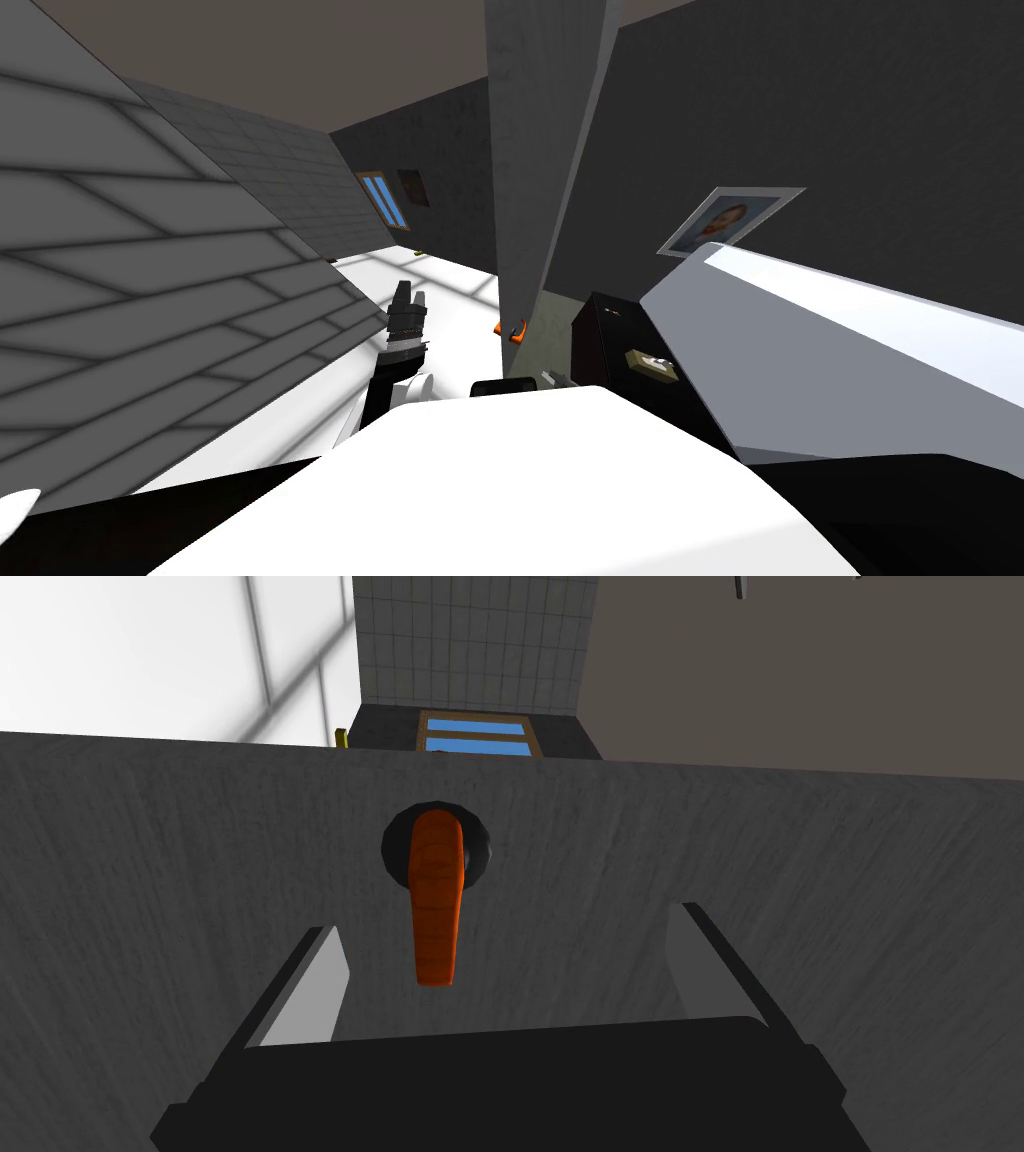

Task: Push the door open

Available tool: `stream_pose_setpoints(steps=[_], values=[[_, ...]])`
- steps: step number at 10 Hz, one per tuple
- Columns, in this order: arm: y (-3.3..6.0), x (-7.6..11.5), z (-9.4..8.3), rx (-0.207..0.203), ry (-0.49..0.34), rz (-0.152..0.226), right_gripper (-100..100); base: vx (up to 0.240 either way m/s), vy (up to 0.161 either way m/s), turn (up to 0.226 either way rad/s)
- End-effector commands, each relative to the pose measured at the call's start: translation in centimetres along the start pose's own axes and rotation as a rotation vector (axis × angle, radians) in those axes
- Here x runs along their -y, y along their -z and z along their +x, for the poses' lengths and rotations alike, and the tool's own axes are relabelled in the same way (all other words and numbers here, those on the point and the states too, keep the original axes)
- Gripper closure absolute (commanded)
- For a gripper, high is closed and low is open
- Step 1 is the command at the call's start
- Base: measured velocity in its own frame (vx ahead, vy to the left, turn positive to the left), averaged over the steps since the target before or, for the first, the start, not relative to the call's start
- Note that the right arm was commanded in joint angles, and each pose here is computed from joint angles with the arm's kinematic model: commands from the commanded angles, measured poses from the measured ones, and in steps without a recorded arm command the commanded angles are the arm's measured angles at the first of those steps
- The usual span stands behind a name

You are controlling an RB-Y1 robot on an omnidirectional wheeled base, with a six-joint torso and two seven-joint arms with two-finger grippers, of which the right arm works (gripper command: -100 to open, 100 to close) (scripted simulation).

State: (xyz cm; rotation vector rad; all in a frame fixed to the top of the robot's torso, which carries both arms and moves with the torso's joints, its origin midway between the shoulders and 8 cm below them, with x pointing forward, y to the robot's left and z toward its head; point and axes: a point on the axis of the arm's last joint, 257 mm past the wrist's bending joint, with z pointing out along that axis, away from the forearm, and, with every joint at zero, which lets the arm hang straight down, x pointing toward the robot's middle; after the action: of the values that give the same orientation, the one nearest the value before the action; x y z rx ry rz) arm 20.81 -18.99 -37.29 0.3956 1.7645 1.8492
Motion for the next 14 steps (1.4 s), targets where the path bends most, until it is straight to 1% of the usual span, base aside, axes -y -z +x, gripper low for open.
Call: stream_pose_setpoints(steps=[1,5,10,11,14], values=[[0.67,0.17,0.41,-0.019,-0.016,0.007,-100,0.023,0.042,0.005],[0.67,0.17,0.41,-0.019,-0.016,0.007,-100,0.009,0.018,-0.004],[0.67,0.17,0.41,-0.019,-0.016,0.007,-100,-0.003,-0.005,0.002],[1.51,0.41,1.00,-0.039,-0.042,0.024,-100,0.024,0.035,0.023],[1.51,0.41,1.00,-0.039,-0.042,0.024,-100,0.021,0.033,0.013]])
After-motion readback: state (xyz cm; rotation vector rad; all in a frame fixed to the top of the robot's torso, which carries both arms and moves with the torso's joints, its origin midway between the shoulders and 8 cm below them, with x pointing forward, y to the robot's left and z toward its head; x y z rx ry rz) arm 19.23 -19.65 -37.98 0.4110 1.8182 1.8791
